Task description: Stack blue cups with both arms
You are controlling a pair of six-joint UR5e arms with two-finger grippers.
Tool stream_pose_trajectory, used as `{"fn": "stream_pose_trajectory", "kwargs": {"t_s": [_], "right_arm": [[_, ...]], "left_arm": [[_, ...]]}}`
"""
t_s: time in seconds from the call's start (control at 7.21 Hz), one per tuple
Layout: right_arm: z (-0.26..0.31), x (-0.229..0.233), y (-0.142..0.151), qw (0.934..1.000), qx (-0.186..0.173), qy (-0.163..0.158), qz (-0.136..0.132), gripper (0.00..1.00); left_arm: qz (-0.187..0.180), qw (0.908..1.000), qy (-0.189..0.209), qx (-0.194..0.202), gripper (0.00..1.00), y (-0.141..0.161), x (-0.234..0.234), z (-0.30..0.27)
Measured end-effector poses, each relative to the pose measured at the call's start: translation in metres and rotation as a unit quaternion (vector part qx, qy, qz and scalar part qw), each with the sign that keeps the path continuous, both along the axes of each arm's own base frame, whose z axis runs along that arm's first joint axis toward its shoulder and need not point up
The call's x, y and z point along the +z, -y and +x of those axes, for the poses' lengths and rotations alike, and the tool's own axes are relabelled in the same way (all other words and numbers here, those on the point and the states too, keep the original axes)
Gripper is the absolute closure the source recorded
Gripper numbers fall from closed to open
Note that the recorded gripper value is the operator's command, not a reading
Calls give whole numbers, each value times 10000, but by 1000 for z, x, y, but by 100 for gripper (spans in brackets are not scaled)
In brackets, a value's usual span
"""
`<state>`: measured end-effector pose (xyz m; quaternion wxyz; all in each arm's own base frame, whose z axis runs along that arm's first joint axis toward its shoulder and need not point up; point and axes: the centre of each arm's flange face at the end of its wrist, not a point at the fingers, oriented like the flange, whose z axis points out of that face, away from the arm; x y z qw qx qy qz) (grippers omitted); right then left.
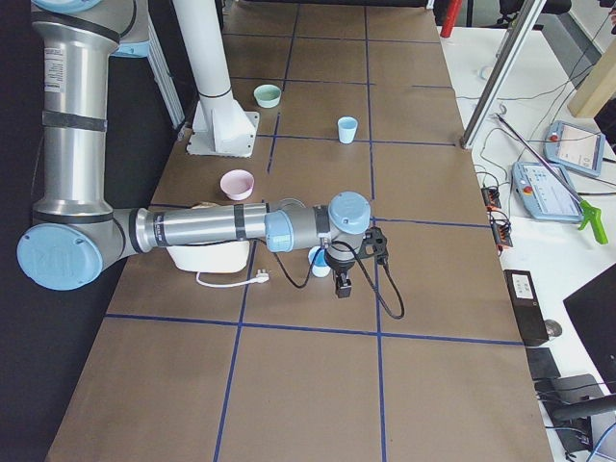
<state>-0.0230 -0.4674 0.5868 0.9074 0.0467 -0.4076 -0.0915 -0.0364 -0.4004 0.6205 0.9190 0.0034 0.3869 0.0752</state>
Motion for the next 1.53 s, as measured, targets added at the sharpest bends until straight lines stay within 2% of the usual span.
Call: {"fn": "stream_pose_trajectory", "kwargs": {"t_s": [0.42, 0.97, 1.25, 1.39, 1.53], "right_arm": [[-73, -20, 0, 9981, 610, 35, -4, 0], [-100, 16, -25, 9987, 498, -67, -85, 1], [-105, 30, -40, 9991, 365, -133, -186, 15], [-111, 33, -44, 9992, 306, -152, -221, 30], [-116, 36, -44, 9992, 263, -167, -254, 62]], "left_arm": [[-26, 9999, -118, -73, 0, -5, 6, -5], [-2, 9999, -144, -86, 0, -5, 3, -5], [1, 9999, -146, -90, 0, -5, 2, -5], [1, 9998, -147, -91, 0, -5, 2, -5], [3, 9999, -146, -91, 0, -5, 2, -5]]}}
